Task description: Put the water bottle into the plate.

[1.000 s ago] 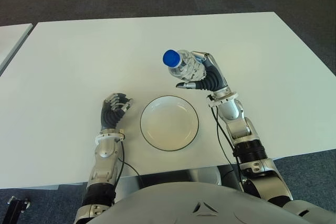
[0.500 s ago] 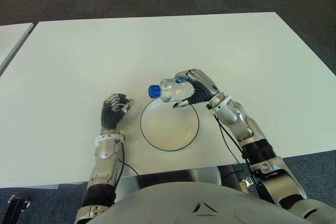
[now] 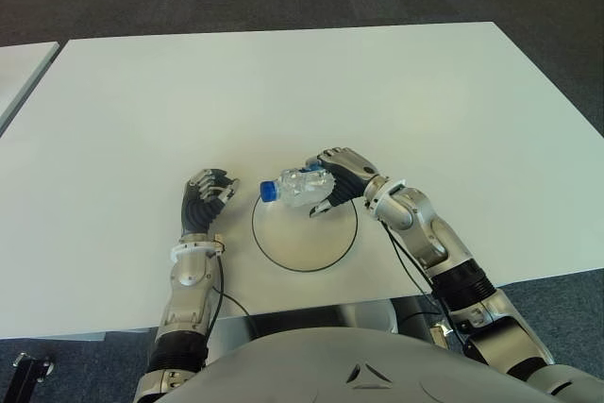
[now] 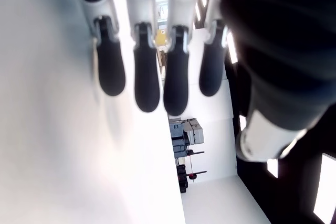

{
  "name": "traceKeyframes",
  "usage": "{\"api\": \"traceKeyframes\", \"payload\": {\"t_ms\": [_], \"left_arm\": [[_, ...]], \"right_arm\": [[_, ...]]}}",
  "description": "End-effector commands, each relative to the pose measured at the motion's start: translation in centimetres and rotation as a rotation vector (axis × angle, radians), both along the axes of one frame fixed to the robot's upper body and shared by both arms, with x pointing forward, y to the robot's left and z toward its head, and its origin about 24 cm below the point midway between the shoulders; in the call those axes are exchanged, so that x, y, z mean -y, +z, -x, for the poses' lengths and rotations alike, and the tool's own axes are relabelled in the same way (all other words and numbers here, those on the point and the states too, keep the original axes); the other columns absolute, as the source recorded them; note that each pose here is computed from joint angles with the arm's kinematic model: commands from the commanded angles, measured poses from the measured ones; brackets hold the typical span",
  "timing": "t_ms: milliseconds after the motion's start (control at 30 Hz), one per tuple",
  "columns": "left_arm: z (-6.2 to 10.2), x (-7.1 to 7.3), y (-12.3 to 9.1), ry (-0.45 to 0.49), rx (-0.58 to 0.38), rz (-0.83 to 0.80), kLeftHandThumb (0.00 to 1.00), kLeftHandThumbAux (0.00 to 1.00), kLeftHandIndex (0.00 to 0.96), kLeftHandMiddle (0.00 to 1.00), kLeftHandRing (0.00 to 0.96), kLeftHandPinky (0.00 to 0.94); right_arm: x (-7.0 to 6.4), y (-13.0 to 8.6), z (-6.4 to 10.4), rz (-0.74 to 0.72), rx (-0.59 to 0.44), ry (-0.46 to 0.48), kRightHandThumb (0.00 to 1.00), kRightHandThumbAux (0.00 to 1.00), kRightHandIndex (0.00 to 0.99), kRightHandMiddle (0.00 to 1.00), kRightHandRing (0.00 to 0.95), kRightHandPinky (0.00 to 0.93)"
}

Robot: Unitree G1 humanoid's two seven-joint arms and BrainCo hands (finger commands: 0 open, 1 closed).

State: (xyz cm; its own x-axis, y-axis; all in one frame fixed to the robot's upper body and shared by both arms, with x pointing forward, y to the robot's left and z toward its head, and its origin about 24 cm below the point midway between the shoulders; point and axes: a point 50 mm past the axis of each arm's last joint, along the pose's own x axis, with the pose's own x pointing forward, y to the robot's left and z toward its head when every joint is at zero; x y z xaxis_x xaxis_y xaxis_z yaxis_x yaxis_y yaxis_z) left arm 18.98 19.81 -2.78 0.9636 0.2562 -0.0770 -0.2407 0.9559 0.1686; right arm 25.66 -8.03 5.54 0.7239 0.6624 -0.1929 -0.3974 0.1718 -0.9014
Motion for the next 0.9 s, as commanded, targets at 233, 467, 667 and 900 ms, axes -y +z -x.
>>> {"api": "traceKeyframes", "payload": {"t_ms": [233, 467, 667, 900], "left_arm": [[0.37, 0.15, -1.0, -0.016, -0.045, 0.015, 0.703, 0.72, 0.428, 0.516, 0.506, 0.485], [0.37, 0.11, -0.97, -0.03, -0.039, 0.009, 0.703, 0.721, 0.428, 0.519, 0.508, 0.493], [0.32, 0.07, -1.03, -0.029, -0.041, 0.0, 0.703, 0.721, 0.428, 0.521, 0.512, 0.496], [0.32, 0.01, -1.1, -0.029, -0.046, 0.006, 0.703, 0.721, 0.428, 0.523, 0.513, 0.494]], "right_arm": [[-0.58, 0.03, 0.51, 0.114, -0.062, -0.023, 0.705, 0.72, 0.435, 0.773, 0.794, 0.814], [-0.82, 0.13, 0.62, 0.15, -0.078, -0.016, 0.705, 0.721, 0.436, 0.775, 0.797, 0.816], [-0.86, 0.18, 0.7, 0.166, -0.068, -0.008, 0.702, 0.721, 0.435, 0.768, 0.789, 0.8], [-0.81, 0.29, 0.86, 0.16, -0.051, 0.014, 0.691, 0.722, 0.418, 0.714, 0.731, 0.712]]}}
